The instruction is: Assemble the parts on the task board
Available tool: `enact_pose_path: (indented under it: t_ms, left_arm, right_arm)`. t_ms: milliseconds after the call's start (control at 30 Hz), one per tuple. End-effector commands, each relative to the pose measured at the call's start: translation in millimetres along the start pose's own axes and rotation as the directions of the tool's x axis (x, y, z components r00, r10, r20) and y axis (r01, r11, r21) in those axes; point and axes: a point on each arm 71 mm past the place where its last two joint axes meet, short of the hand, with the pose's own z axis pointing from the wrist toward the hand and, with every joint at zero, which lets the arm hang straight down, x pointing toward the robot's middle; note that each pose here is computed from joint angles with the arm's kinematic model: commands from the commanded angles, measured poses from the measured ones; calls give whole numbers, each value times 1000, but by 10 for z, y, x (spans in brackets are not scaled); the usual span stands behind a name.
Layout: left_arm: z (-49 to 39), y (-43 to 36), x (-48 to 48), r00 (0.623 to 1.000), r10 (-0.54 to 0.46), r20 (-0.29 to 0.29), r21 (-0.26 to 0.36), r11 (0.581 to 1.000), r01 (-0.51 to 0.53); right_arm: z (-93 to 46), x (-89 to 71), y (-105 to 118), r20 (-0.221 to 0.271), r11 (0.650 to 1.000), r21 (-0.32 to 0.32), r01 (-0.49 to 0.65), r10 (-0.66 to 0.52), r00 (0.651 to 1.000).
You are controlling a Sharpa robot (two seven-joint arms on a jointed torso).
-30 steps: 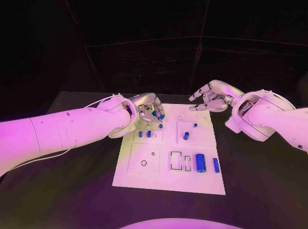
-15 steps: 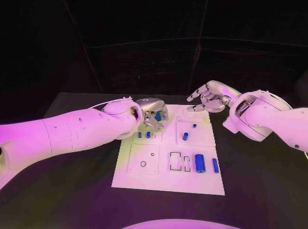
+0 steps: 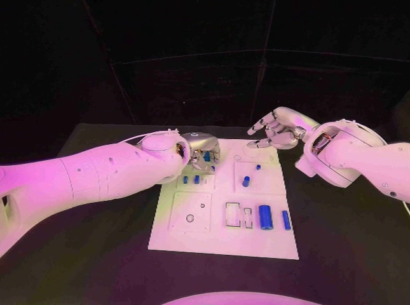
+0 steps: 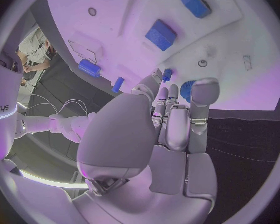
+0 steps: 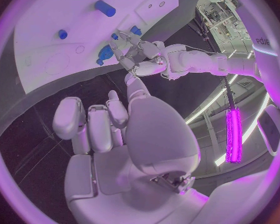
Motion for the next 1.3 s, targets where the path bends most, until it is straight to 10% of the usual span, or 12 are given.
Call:
enact_pose_path:
  t_ms: [33,1300]
  left_arm:
    - [11,10,13,999,23,-29,-17,1000,-24]
    - [84,-15,86,994,25,-105,-18,999,-27]
  right_arm:
    - [2,-15,16,11,1000,-9,3,-3,1000]
    - [18,5,38,3,1000,-12,2,-2,1000]
